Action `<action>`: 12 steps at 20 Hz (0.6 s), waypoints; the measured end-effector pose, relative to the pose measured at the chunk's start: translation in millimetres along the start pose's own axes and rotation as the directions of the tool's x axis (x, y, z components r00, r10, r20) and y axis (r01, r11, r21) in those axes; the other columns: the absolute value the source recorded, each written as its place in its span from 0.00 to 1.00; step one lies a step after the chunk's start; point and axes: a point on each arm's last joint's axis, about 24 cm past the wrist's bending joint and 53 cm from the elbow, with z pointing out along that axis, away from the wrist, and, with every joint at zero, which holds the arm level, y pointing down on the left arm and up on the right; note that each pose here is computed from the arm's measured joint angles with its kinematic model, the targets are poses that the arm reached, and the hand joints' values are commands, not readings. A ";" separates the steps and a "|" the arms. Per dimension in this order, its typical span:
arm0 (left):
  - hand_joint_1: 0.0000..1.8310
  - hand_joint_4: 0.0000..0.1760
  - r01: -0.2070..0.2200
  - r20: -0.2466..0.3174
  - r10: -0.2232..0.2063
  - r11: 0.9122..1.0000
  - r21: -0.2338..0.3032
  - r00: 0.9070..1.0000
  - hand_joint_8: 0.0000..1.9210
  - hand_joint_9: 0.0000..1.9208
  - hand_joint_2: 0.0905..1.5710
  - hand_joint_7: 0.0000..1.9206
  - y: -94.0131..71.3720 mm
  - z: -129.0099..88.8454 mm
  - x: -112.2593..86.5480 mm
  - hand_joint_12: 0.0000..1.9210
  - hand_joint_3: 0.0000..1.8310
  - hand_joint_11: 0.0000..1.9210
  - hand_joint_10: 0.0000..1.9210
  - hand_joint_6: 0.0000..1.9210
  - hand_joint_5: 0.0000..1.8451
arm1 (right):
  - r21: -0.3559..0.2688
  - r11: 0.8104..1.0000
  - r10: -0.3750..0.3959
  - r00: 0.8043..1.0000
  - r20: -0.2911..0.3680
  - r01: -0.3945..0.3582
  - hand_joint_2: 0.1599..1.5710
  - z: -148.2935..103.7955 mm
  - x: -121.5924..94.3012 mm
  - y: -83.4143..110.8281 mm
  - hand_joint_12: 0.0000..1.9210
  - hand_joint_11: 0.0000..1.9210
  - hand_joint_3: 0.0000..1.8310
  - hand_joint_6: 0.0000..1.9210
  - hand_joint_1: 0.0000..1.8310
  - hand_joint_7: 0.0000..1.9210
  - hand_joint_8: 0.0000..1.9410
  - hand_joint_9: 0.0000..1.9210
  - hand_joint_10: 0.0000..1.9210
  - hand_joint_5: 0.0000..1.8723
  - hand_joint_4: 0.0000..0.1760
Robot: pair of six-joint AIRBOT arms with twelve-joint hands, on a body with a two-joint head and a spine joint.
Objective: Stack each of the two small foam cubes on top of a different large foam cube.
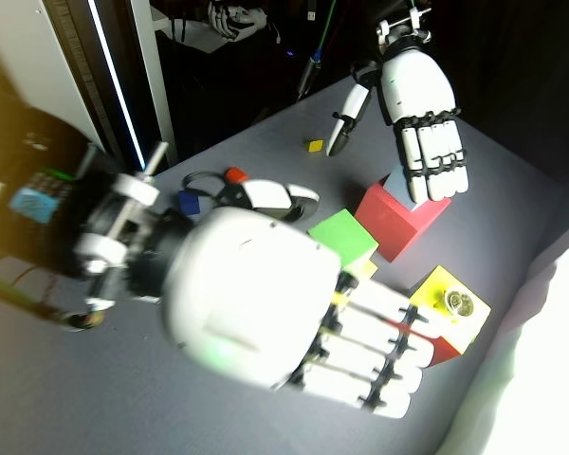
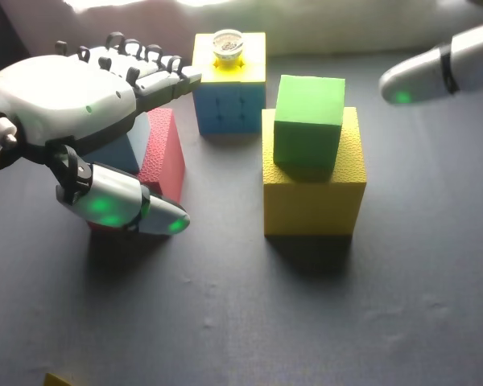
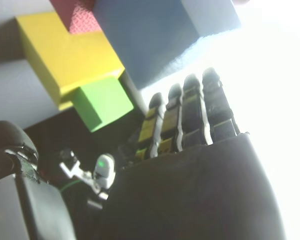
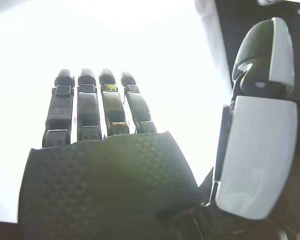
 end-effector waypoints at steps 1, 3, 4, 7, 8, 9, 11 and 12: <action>0.27 0.00 0.010 -0.009 -0.010 1.000 0.018 1.000 0.00 0.00 0.57 0.00 -3.1 -0.6 3.0 0.00 0.01 0.00 0.00 0.00 0.00 | 0.004 1.000 -0.029 0.999 -0.017 0.029 0.49 -5.5 3.9 0.0 0.00 0.00 0.00 0.00 0.34 0.00 0.00 0.00 0.00 0.00 0.00; 0.24 0.00 0.017 -0.029 -0.015 0.998 0.054 0.999 0.00 0.00 0.59 0.00 -10.4 -1.8 9.6 0.00 0.01 0.00 0.00 0.00 0.00 | -0.009 0.996 -0.087 0.996 -0.011 0.087 0.49 -16.7 2.5 4.6 0.00 0.00 0.00 0.00 0.33 0.00 0.00 0.00 0.00 0.00 0.00; 0.25 0.00 0.017 -0.034 -0.015 0.997 0.071 0.999 0.00 0.00 0.58 0.00 -13.5 -3.0 10.6 0.00 0.01 0.00 0.00 0.00 0.00 | -0.017 0.993 -0.121 0.993 -0.004 0.120 0.49 -20.3 0.9 7.1 0.00 0.00 0.00 0.00 0.33 0.00 0.00 0.00 0.00 0.00 0.00; 0.24 0.00 0.029 -0.032 -0.025 0.992 0.125 0.999 0.00 0.00 0.60 0.00 -22.4 -8.3 9.1 0.00 0.01 0.00 0.00 0.00 0.00 | -0.021 0.988 -0.152 0.988 0.005 0.152 0.52 -25.9 -1.9 8.1 0.00 0.00 0.01 0.00 0.32 0.00 0.00 0.00 0.00 0.00 0.00; 0.25 0.00 0.037 -0.038 -0.032 0.990 0.140 0.999 0.00 0.00 0.61 0.00 -25.0 -9.8 10.6 0.00 0.01 0.00 0.00 0.00 0.00 | -0.020 0.988 -0.154 0.988 0.008 0.154 0.52 -26.0 -1.7 6.7 0.00 0.00 0.01 0.00 0.32 0.00 0.00 0.00 0.00 0.00 0.00; 0.27 0.00 0.034 -0.062 -0.025 0.987 0.158 0.998 0.00 0.00 0.60 0.00 -27.1 -13.7 17.2 0.00 0.01 0.00 0.00 0.00 0.00 | -0.015 0.988 -0.153 0.988 0.001 0.153 0.52 -26.0 0.3 4.4 0.00 0.00 0.01 0.00 0.32 0.00 0.00 0.00 0.00 0.00 0.00; 0.25 0.00 0.044 -0.107 -0.026 0.984 0.171 0.994 0.00 0.00 0.62 0.00 -29.0 -20.9 29.4 0.00 0.01 0.00 0.00 0.00 0.00 | -0.012 0.992 -0.125 0.992 -0.004 0.125 0.54 -25.9 1.7 3.4 0.00 0.00 0.01 0.00 0.34 0.00 0.00 0.00 0.00 0.00 0.00; 0.24 0.00 0.044 -0.126 -0.021 0.982 0.185 0.992 0.00 0.00 0.62 0.00 -32.1 -25.5 34.9 0.00 0.01 0.00 0.00 0.00 0.00 | -0.014 0.994 -0.111 0.994 -0.005 0.111 0.55 -25.9 2.4 4.1 0.00 0.00 0.02 0.00 0.34 0.00 0.00 0.00 0.00 0.00 0.00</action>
